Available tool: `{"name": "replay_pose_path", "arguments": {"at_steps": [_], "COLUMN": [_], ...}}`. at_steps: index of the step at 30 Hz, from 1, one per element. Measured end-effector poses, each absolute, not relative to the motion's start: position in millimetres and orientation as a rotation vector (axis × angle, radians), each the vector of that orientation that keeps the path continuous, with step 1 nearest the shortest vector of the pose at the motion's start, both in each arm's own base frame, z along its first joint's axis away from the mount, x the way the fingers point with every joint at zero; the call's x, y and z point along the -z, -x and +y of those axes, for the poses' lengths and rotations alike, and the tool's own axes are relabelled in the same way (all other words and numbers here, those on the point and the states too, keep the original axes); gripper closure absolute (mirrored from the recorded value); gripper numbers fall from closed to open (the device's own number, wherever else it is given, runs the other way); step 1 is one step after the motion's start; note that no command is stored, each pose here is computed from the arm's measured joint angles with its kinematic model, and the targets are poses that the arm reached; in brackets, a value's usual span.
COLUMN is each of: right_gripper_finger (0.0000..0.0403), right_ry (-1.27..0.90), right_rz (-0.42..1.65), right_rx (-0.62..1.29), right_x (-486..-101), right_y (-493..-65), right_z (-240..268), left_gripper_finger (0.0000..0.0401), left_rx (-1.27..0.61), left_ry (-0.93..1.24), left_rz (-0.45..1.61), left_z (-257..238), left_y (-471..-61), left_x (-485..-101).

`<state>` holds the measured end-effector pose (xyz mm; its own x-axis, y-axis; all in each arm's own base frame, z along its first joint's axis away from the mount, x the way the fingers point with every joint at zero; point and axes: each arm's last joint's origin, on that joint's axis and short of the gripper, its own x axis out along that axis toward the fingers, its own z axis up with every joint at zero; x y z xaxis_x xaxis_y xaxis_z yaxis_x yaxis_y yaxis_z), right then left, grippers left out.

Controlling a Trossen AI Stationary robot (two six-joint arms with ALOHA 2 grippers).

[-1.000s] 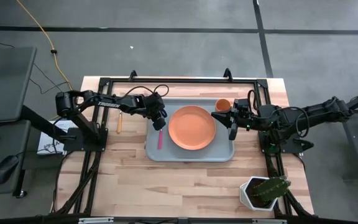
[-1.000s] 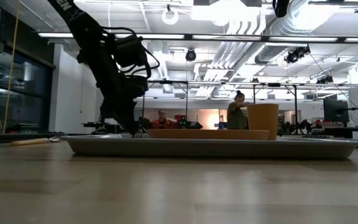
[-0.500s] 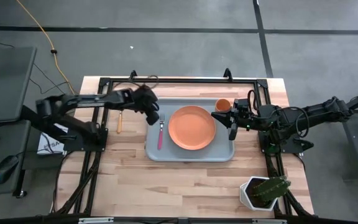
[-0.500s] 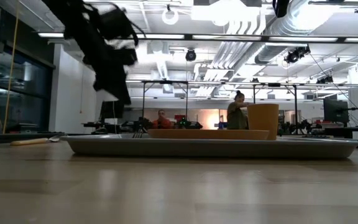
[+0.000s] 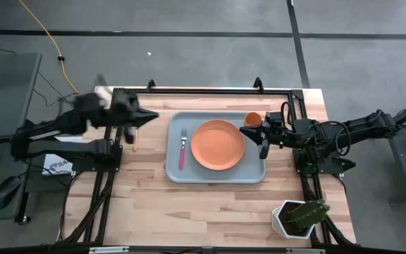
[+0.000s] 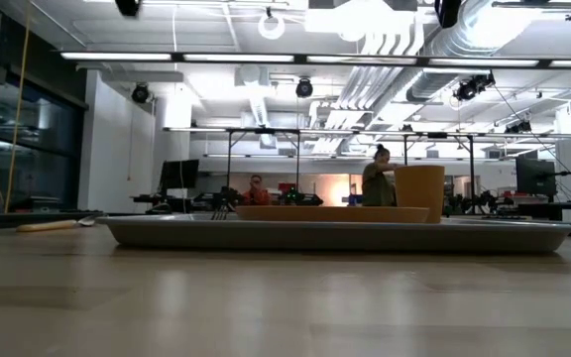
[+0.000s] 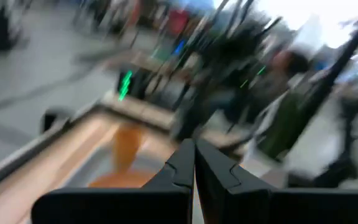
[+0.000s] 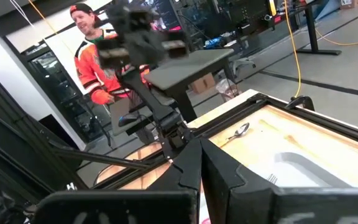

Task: Pick and place plate/cup/fork/spoon on tray
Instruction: Put the yellow spoon on the gray tray to the left of the pink fork

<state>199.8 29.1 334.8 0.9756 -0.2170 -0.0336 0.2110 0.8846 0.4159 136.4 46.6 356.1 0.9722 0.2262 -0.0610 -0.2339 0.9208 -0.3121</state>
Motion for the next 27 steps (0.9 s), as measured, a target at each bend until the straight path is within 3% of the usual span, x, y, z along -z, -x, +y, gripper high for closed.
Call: {"name": "replay_pose_path", "arguments": {"at_steps": [8, 27], "right_gripper_finger": [0.0403, 0.0403], "right_ry": [-0.431, -0.417], "right_rz": [-0.013, -0.046], "right_rx": [0.216, 0.205], "right_x": [-334.8, -338.6], "right_y": [-199.8, -199.8], "right_z": [29.3, 29.3], "left_gripper_finger": [0.0401, 0.0401], "left_rx": [-0.131, -0.070], "left_ry": [0.290, 0.224], "left_rz": [-0.213, -0.132], "left_z": [17.2, 4.1], "left_y": [-94.5, -120.5], "left_x": [-381.5, -375.4]}}
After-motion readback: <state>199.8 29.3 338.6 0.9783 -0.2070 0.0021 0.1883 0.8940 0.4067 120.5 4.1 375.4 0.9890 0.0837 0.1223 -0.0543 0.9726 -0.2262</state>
